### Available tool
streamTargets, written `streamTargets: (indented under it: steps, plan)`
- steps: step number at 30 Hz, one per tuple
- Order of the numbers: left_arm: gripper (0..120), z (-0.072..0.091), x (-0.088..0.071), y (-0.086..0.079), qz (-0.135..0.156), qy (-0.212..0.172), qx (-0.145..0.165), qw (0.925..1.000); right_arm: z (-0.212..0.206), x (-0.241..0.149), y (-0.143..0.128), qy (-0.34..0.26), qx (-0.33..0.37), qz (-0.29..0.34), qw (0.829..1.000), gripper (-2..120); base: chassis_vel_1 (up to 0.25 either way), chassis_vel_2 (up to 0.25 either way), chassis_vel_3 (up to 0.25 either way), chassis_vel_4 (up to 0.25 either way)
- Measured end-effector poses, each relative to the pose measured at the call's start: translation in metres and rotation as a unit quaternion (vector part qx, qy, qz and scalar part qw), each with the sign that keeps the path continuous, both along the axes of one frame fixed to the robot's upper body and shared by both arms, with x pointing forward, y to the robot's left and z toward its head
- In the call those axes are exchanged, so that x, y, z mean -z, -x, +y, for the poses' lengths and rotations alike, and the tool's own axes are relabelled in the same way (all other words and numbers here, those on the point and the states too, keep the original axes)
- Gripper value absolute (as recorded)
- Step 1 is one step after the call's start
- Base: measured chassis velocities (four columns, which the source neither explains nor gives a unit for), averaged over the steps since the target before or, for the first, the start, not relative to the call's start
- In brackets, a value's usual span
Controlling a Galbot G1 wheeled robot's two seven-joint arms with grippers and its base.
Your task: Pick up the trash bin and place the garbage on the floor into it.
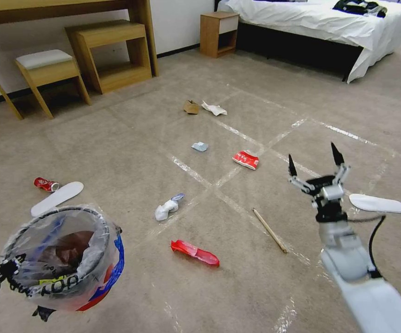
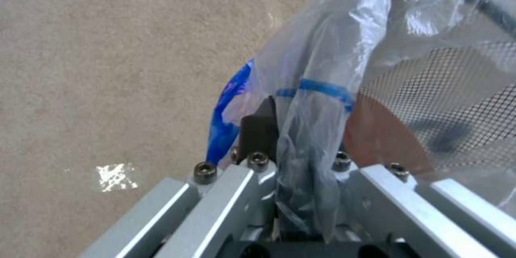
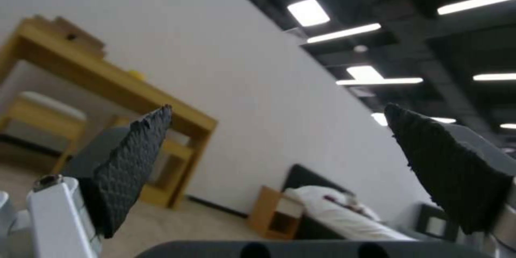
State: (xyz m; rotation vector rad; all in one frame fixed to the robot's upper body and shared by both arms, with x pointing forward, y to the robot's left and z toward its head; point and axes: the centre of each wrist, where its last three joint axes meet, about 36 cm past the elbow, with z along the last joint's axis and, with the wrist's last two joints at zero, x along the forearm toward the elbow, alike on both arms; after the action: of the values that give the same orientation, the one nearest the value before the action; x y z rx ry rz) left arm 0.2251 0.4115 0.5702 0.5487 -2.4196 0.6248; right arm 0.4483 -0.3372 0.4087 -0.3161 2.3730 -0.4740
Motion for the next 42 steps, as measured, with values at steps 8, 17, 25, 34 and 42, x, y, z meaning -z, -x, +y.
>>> streamTargets:
  steps: [8,17,25,34,42]
  plan:
    - [0,0.001,0.003,0.003,-0.005,-0.002,-0.004,1.0,0.043,0.022,-0.027,-0.006,-0.13,0.113,0.985,100,0.0,0.0,0.0,0.0]
    - [0,0.003,0.01,0.013,0.005,-0.011,-0.023,0.9997,0.122,0.06,-0.065,0.102,-0.281,0.167,0.94,100,0.0,0.0,0.0,0.0]
    - [0,-0.001,0.018,0.022,0.019,-0.018,-0.035,0.9991,0.146,0.05,-0.078,0.184,-0.345,0.192,0.9,100,0.0,0.0,0.0,0.0]
    - [0,-0.007,0.029,0.022,0.026,-0.019,-0.034,0.9989,0.115,0.0,-0.026,0.184,-0.188,0.369,0.891,100,0.0,0.0,0.0,0.0]
    - [0,-0.008,0.032,0.021,0.03,-0.02,-0.034,0.9988,0.118,-0.014,0.022,0.192,-0.141,0.539,0.808,100,0.0,0.0,0.0,0.0]
